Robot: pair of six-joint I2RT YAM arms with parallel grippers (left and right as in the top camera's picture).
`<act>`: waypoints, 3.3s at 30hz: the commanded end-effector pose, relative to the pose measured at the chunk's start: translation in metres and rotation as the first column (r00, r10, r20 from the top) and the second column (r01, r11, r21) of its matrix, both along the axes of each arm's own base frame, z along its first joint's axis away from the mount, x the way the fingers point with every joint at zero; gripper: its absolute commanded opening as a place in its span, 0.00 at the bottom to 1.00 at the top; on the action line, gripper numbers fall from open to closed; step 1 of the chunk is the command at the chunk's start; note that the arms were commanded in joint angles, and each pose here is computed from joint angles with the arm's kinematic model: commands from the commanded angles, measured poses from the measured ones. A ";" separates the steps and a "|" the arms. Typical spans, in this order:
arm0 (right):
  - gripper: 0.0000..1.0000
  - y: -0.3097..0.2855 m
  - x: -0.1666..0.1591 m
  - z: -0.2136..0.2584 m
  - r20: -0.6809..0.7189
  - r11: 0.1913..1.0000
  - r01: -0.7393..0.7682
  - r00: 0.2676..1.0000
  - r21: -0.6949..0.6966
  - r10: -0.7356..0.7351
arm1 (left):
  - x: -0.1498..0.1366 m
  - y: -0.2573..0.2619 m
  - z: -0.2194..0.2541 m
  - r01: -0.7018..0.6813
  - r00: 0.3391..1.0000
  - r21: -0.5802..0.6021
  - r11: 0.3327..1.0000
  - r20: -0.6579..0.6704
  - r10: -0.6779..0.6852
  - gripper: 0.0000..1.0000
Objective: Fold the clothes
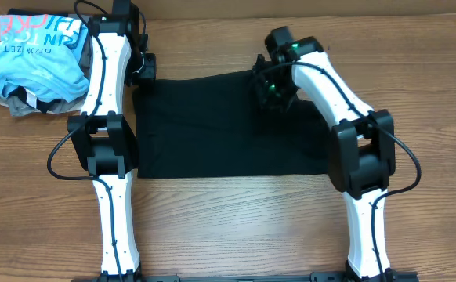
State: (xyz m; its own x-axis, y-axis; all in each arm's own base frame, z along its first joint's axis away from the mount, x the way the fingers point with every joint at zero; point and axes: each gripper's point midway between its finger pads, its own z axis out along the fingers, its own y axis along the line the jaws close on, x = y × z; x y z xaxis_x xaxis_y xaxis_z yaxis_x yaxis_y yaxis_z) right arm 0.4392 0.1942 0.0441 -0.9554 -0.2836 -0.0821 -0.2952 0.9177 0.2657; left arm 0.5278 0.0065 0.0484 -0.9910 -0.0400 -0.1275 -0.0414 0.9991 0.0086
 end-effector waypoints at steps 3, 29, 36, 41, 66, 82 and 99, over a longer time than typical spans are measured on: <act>0.41 -0.036 0.043 0.047 0.128 0.991 0.128 0.983 0.046 -0.133 | 0.004 0.002 -0.001 -0.020 1.000 0.014 1.000 0.012 0.020 0.04; 0.57 -0.094 0.101 0.004 0.215 0.917 0.286 0.912 0.278 -0.349 | 0.018 0.002 0.001 -0.022 0.997 0.012 1.000 0.068 0.021 0.04; 0.57 -0.085 0.112 -0.009 0.254 0.918 0.258 0.906 0.300 -0.338 | 0.018 0.002 0.001 -0.021 0.997 0.012 1.000 0.068 0.021 0.04; 0.47 -0.074 0.119 -0.016 0.274 0.918 0.230 0.906 0.323 -0.323 | 0.018 0.002 0.001 -0.021 0.997 0.013 1.000 0.068 0.021 0.04; 0.04 -0.113 0.149 -0.017 0.278 0.888 0.333 0.863 0.316 -0.422 | 0.023 0.003 0.002 -0.024 0.996 0.017 1.000 0.087 0.022 0.04; 0.04 -0.145 0.200 0.126 0.539 0.910 0.225 0.746 0.350 -0.391 | 0.033 0.004 0.004 -0.025 0.991 0.016 1.000 0.129 0.023 0.04; 0.04 -0.167 0.067 0.111 0.164 0.953 0.300 0.939 0.041 -0.302 | -0.007 0.070 0.061 -0.116 0.992 0.222 0.968 0.067 0.104 0.04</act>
